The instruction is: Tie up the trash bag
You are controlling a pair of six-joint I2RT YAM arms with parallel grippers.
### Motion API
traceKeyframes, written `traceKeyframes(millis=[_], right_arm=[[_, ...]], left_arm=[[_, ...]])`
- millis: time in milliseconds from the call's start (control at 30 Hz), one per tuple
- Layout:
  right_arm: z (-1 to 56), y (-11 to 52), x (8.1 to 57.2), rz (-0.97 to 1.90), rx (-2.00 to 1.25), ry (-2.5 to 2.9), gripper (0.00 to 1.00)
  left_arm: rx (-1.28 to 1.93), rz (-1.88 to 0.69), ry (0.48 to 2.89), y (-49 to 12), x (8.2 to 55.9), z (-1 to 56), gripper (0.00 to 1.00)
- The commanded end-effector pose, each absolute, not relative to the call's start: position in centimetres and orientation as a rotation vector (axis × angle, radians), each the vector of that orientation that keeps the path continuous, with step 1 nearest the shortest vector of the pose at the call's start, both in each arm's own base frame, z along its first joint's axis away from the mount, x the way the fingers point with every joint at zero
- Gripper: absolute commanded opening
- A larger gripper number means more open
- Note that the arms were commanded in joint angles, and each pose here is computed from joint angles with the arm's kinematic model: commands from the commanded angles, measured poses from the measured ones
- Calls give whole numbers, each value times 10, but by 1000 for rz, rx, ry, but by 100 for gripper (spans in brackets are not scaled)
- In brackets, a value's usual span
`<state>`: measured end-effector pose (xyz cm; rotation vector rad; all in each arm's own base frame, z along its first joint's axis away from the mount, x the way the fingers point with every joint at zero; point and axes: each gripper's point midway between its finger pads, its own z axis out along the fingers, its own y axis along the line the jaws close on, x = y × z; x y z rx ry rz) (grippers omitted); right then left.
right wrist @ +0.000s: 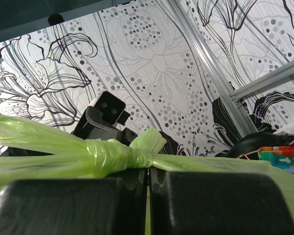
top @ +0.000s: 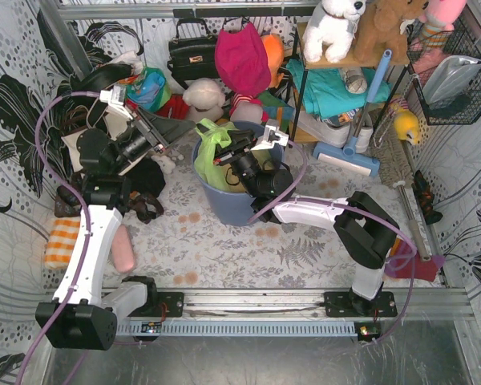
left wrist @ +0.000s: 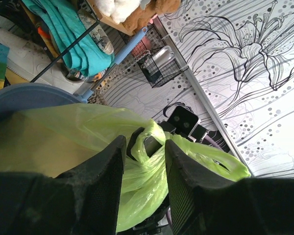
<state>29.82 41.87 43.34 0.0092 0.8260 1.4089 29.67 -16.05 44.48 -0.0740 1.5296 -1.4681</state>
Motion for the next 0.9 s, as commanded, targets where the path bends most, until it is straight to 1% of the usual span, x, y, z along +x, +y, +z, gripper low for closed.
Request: traceKeyframes(millis=[0, 67, 167, 467, 533, 667, 733, 800, 867], right_arm=[[458, 400, 282, 1456, 16, 701, 0], [458, 400, 281, 1456, 15, 701, 0], [458, 401, 282, 1460, 15, 700, 0], [457, 401, 281, 1463, 14, 702, 0], [457, 401, 282, 1462, 13, 703, 0], [455, 400, 282, 1457, 22, 715, 0], [453, 398, 282, 1453, 28, 722, 8], [450, 395, 282, 1447, 34, 737, 19], [447, 391, 282, 1438, 44, 752, 24]], left_arm=[[-26, -1448, 1506, -165, 296, 452, 45], [-15, -1459, 1502, -168, 295, 454, 44], [-8, -1469, 1501, -172, 295, 455, 38], [-20, -1440, 1499, -171, 298, 456, 6], [-22, -1424, 1493, -169, 299, 457, 0], [-27, -1383, 1477, -166, 301, 460, 0], [-28, -1365, 1468, -164, 301, 462, 0], [-27, -1353, 1461, -163, 302, 464, 0], [-28, -1347, 1457, -162, 301, 465, 0]])
